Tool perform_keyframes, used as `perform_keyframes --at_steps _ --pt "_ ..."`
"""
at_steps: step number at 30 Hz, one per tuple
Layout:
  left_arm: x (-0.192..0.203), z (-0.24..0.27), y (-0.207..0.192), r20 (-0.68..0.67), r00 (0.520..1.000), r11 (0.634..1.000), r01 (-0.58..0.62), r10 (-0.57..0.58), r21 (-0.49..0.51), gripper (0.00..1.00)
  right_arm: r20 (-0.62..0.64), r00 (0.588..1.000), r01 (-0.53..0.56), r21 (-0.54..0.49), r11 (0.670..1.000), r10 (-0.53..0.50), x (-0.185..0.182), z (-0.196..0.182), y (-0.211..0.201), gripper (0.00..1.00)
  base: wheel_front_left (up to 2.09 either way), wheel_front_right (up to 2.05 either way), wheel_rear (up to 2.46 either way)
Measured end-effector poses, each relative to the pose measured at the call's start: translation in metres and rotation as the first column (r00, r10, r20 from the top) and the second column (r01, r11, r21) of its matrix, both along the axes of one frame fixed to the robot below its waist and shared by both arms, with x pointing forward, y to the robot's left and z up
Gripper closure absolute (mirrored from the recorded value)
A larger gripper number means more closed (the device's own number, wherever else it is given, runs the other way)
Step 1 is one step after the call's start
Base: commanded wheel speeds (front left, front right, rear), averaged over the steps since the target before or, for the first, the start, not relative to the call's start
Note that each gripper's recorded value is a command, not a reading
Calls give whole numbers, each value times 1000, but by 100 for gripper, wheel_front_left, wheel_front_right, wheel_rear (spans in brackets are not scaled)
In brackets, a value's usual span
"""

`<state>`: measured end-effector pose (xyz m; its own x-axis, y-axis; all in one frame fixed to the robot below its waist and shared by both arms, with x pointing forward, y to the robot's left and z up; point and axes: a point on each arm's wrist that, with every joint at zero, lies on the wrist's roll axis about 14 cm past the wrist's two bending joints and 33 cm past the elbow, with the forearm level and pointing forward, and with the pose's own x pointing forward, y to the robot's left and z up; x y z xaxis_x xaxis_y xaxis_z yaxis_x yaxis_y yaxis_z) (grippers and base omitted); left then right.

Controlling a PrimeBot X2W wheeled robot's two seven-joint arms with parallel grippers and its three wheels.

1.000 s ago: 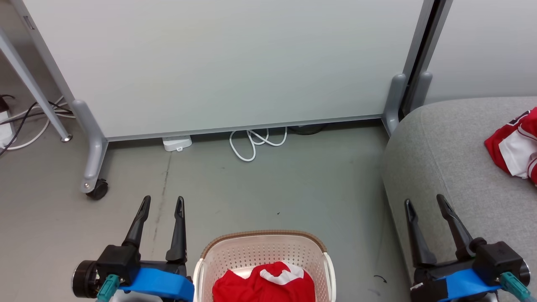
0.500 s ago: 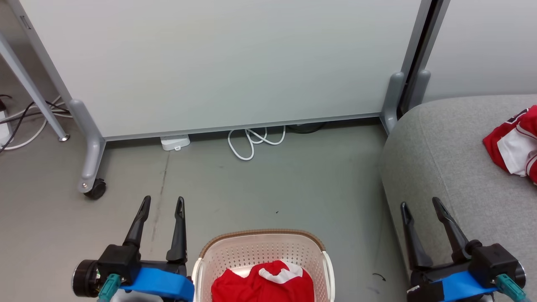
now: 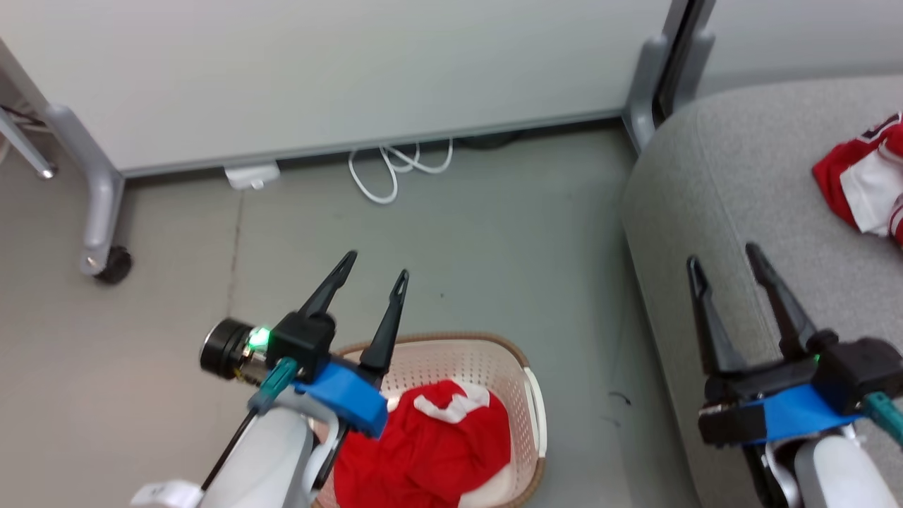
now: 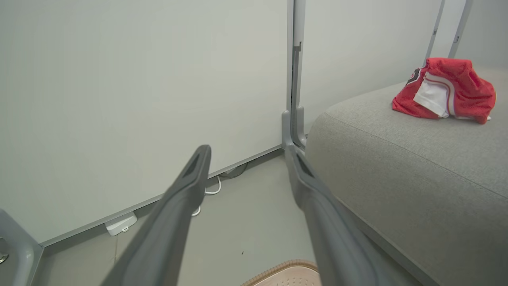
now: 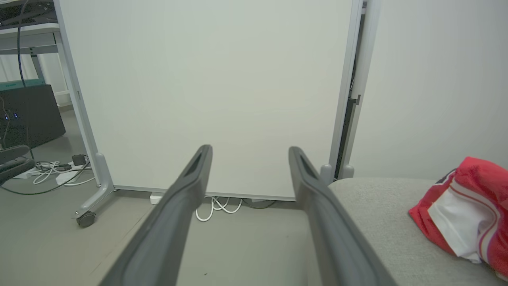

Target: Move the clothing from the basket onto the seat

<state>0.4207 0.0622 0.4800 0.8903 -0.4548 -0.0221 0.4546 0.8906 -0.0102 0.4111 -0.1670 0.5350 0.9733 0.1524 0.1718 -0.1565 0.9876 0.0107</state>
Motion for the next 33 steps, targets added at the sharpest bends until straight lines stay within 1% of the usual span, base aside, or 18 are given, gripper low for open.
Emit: perform_keyframes --at_steps 3,6,11,15,18,20,25,28,30,33 --pt "15 -21 -17 -51 996 996 75 -73 40 0 5 1000 9 -9 1000 -9 17 0 -7 0 0 0 0" --pt "23 -53 -32 -131 981 984 154 -142 86 0 4 1000 16 -14 1000 -16 33 -4 -12 0 0 0 0" --pt "28 -108 -55 -261 933 945 291 -246 148 0 -26 999 30 -25 999 -31 54 -22 -20 0 0 0 0" --pt "26 -155 -64 -368 880 900 389 -300 195 0 -66 997 36 -32 999 -38 67 -42 -23 0 0 0 0" --pt "20 -188 -69 -443 833 858 462 -333 223 0 -91 995 36 -36 999 -39 76 -57 -24 0 0 0 0" --pt "15 -210 -71 -490 796 817 519 -355 250 0 -103 994 32 -38 999 -36 82 -65 -23 0 0 0 0" --pt "-8 -261 -71 -620 690 725 635 -375 268 0 -135 990 27 -44 999 -32 95 -88 -23 0 0 0 0" --pt "-17 -289 -65 -692 629 672 685 -353 280 0 -151 988 29 -48 998 -36 102 -100 -26 0 0 0 0" --pt "-25 -308 -56 -739 586 620 726 -332 297 0 -165 986 29 -53 998 -38 105 -109 -27 0 0 0 0" --pt "-33 -331 -47 -796 531 580 759 -291 295 0 -187 982 31 -62 998 -42 108 -122 -29 0 0 0 0"
